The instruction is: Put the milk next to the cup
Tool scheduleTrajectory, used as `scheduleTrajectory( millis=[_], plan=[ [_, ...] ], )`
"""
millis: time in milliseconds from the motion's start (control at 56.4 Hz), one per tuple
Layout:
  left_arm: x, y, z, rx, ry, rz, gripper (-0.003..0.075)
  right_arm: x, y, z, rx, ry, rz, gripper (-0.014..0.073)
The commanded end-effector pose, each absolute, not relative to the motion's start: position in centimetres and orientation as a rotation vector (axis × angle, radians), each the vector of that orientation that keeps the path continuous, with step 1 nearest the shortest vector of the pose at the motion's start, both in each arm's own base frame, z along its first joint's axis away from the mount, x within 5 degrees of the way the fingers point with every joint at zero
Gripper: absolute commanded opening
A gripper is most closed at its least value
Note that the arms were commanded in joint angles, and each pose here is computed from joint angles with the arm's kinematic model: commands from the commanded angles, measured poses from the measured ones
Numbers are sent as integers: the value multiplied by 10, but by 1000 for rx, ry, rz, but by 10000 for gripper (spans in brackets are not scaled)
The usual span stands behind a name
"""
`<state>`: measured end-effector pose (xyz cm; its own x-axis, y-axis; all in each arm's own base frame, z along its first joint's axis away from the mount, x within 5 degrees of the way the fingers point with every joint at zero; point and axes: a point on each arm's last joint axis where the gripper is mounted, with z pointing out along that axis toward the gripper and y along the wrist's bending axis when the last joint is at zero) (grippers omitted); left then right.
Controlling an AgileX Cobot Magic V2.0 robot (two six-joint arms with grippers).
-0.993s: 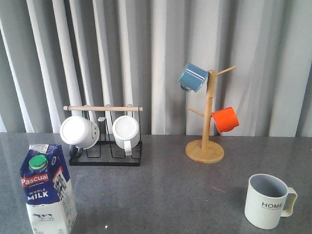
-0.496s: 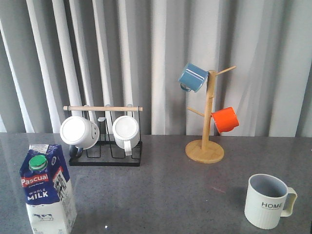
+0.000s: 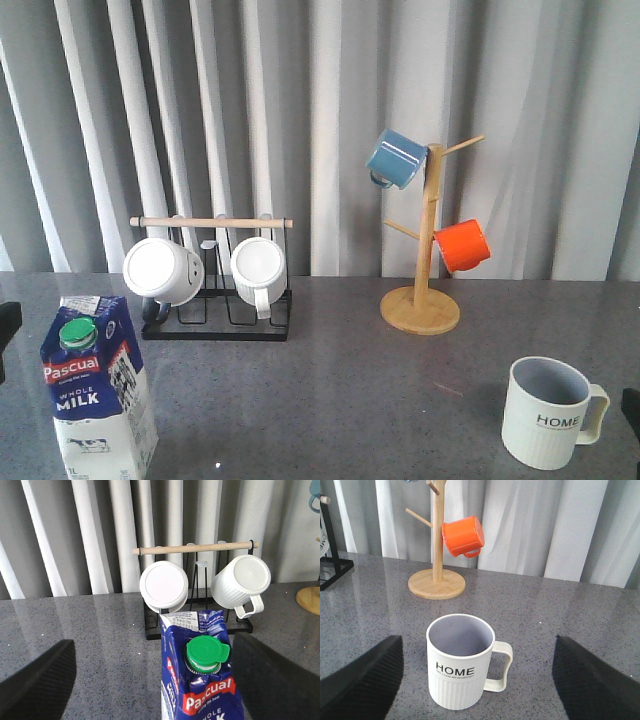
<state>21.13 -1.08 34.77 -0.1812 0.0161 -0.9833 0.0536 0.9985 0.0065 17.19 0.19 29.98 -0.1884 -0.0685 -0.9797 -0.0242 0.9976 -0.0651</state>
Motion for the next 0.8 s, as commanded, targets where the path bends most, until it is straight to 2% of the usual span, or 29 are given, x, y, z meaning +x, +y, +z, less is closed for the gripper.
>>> scheduleTrajectory(
  millis=[0,301,390,532,780],
  plan=[
    [211,-11,369,45,1627,-35,597,174,1,319,-75,1653,-56,579],
    [211,-11,369,45,1627,-35,540,174,-22,318,71,1650,-130,579],
    [211,-11,369,45,1627,-35,533,179,-24,313,41,1639,-170,579],
    [211,-11,369,45,1627,-35,533,192,-26,284,-21,1595,-237,579],
    [211,-11,369,45,1627,-35,533,214,-34,231,42,1596,-252,579]
  ],
)
